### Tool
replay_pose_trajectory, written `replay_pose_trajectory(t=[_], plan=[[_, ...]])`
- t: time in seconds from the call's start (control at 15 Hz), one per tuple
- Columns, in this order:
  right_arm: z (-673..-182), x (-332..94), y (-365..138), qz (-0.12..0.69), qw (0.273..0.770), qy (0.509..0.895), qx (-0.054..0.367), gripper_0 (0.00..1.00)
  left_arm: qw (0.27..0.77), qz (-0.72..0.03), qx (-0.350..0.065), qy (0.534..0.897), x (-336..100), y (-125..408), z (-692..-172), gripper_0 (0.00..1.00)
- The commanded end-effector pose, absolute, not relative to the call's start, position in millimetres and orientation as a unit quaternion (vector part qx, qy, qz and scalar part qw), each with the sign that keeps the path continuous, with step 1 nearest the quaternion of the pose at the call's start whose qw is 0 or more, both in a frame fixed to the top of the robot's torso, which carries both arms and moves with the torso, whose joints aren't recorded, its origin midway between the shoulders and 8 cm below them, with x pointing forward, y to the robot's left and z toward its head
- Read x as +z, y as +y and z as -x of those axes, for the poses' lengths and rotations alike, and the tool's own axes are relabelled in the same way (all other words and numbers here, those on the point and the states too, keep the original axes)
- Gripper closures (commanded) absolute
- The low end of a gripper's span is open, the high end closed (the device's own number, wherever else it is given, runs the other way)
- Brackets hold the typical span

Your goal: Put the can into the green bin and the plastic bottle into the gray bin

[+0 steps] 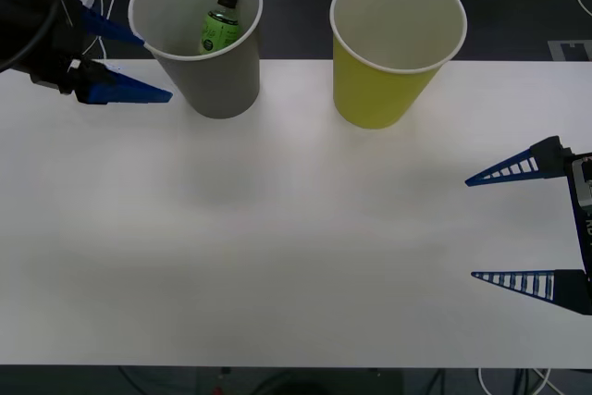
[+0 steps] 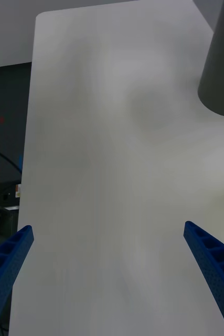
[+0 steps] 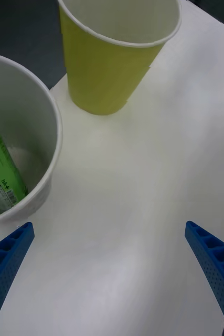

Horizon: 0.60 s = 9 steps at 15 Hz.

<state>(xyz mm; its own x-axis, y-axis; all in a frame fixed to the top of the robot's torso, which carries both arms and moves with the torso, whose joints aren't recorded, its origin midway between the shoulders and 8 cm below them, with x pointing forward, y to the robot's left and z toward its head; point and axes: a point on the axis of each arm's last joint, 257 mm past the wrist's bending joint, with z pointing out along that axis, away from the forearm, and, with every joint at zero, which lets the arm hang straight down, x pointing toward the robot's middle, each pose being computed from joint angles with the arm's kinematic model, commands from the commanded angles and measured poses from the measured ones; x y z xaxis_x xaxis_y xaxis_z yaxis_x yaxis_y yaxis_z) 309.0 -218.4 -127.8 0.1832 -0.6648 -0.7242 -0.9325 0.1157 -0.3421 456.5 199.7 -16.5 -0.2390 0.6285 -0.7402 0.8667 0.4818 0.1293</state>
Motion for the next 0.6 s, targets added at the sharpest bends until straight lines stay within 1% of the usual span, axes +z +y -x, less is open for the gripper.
replay_pose_trajectory(t=[0.07,0.13,0.33,0.47,0.6], plan=[[-309.0,-127.8,-218.4,0.645,0.418,0.619,0.160,0.00,0.388,-0.506,-0.149,0.756,-24.2,202.0,-441.5,0.00],[-309.0,-127.8,-218.4,0.645,0.418,0.619,0.160,0.00,0.392,-0.517,-0.144,0.747,-26.7,204.5,-436.5,0.00],[-309.0,-127.8,-218.4,0.645,0.418,0.619,0.160,0.00,0.399,-0.538,-0.150,0.727,-35.6,207.8,-415.3,0.00],[-309.0,-127.8,-218.4,0.645,0.418,0.619,0.160,0.00,0.393,-0.551,-0.155,0.719,-36.4,211.0,-397.0,0.00],[-309.0,-127.8,-218.4,0.645,0.418,0.619,0.160,0.00,0.396,-0.562,-0.153,0.710,-41.5,211.8,-379.9,0.00]])
